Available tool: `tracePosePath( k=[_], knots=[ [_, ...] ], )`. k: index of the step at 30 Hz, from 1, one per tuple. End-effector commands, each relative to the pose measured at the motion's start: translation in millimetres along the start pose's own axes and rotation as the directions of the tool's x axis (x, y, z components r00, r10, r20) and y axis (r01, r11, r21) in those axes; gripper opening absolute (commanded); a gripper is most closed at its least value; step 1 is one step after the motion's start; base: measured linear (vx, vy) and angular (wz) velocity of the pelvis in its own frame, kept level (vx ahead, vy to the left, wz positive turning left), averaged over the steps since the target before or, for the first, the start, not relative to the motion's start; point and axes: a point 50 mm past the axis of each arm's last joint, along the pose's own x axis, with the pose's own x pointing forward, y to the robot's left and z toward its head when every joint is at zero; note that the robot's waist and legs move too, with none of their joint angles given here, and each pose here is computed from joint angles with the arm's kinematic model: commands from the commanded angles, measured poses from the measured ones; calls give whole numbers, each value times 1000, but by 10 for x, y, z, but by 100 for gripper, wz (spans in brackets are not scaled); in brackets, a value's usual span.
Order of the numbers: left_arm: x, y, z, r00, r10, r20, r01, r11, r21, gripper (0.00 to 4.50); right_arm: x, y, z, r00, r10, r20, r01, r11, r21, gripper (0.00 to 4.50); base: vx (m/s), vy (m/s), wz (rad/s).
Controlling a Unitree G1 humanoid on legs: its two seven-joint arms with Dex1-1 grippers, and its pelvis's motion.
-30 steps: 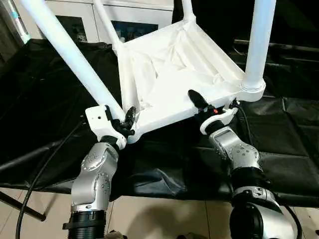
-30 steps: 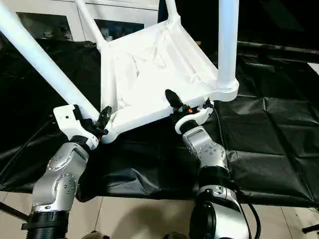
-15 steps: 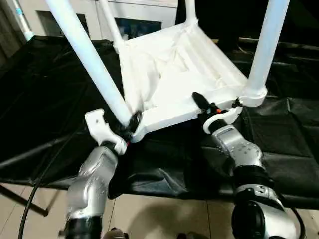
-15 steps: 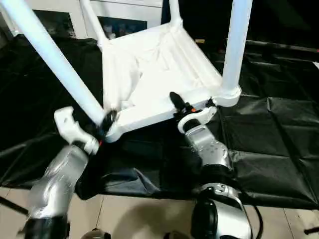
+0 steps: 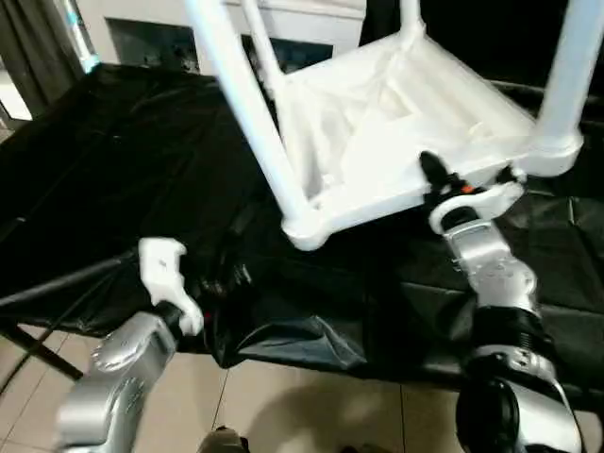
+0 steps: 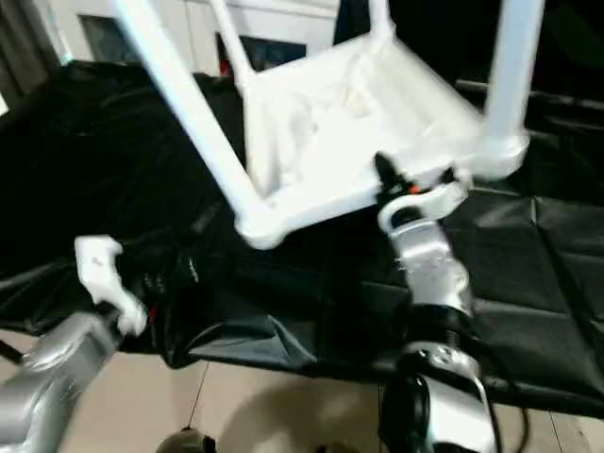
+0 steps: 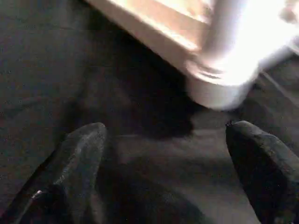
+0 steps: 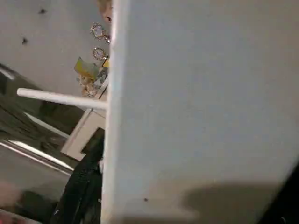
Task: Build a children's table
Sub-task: Flip table
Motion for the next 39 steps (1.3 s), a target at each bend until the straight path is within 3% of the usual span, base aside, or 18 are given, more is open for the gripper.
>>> tracePosePath(
  k=[1,6,8,12,14,16,19,31,37,39],
  knots=[
    [46,-133,230,992,-110,62,103,989,104,450,-24,128,231,996,12,88,2,988,-155,196,0,0,0],
    [101,-253,398,978,-190,90,173,971,163,450,-70,123,249,994,-19,105,41,977,-210,195,0,0,0],
    [124,-368,457,962,-260,78,240,949,204,450,-98,118,261,993,-35,114,64,963,-261,195,0,0,0],
    [151,-486,473,946,-321,39,303,921,244,450,-117,136,250,992,-53,118,90,939,-332,195,0,0,0],
    [164,-488,493,948,-316,48,294,920,258,450,-118,149,247,992,-51,117,89,932,-351,195,0,0,0],
    [189,-493,558,947,-314,72,282,915,290,450,-122,171,251,991,-55,119,103,889,-447,195,0,0,0],
    [194,-506,615,944,-318,85,279,910,305,450,-131,193,257,990,-55,130,115,847,-519,195,0,0,0],
    [278,-485,769,957,-278,86,203,850,487,450,-137,233,261,984,-70,164,161,744,-649,195,0,0,0],
    [332,-409,943,963,-223,148,105,821,561,450,-136,312,281,984,-43,171,156,665,-730,195,0,0,0],
    [349,-402,1023,962,-216,166,71,787,613,450,-139,331,293,982,-44,181,170,614,-771,195,0,0,0]
  ],
)
